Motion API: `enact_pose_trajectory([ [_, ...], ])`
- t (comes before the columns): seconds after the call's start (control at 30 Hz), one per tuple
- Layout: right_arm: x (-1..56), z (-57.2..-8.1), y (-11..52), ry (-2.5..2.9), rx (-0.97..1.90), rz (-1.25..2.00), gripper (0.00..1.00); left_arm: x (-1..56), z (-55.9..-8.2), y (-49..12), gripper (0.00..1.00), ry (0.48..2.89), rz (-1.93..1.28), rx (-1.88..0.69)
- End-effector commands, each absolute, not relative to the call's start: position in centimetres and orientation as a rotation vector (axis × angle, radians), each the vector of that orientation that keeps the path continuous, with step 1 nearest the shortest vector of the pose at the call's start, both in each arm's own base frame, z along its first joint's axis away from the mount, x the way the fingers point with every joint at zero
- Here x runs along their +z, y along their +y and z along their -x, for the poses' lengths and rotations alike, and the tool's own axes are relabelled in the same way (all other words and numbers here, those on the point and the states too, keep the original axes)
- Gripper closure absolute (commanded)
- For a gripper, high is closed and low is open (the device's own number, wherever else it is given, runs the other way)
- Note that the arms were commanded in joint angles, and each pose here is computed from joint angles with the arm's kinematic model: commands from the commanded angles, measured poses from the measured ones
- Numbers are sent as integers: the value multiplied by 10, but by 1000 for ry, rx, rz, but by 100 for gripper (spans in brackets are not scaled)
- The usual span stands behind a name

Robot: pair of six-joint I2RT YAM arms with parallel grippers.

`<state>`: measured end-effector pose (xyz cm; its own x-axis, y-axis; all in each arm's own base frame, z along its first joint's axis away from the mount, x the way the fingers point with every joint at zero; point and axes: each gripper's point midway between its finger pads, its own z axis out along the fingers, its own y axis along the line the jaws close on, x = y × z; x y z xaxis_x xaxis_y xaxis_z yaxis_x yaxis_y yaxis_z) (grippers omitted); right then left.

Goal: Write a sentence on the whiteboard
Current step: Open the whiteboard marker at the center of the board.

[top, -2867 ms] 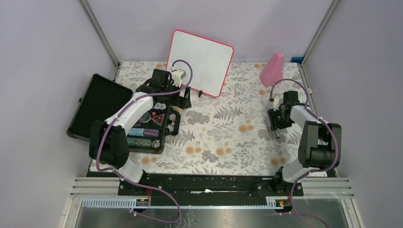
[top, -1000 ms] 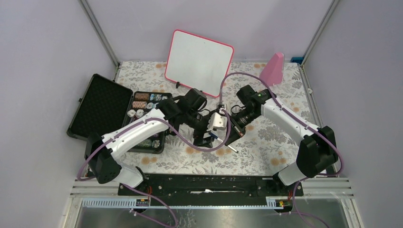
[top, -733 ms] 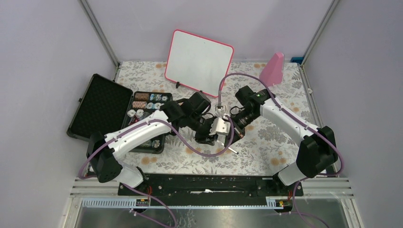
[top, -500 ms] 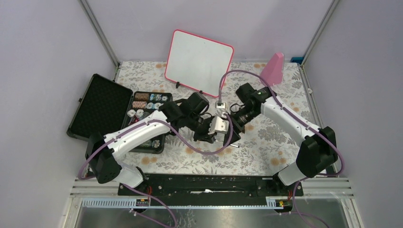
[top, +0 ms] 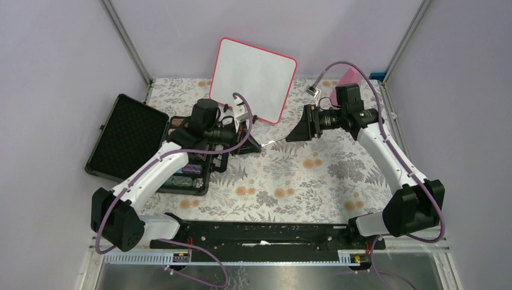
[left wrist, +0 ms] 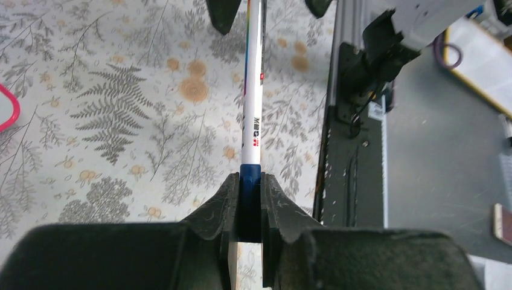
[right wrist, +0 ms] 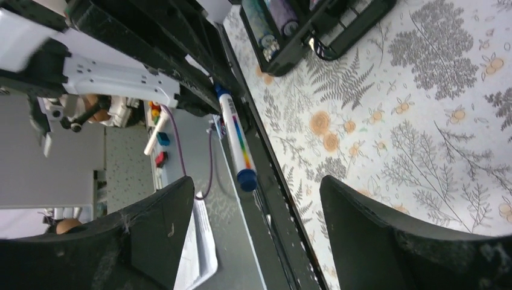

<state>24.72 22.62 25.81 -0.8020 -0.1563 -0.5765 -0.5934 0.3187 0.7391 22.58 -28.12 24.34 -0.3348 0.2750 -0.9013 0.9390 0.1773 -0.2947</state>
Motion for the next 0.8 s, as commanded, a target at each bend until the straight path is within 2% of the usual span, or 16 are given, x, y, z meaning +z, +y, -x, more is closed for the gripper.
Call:
enact_pose_trajectory([
  [0.0, 301, -262, 244, 2033, 1653, 542, 20, 278, -221, -288, 100, 1637, -1105, -1303],
  [0.17, 318, -258, 252, 1967, 1850, 485, 29, 282, -225, -292, 100, 1630, -1092, -1315],
  [0.3, 312, -255, 254, 1989, 1831, 495, 35, 281, -226, -293, 100, 1637, -1089, -1323],
  [0.77, 305, -243, 267, 2017, 1766, 537, 47, 273, -239, -298, 100, 1678, -1036, -1313],
])
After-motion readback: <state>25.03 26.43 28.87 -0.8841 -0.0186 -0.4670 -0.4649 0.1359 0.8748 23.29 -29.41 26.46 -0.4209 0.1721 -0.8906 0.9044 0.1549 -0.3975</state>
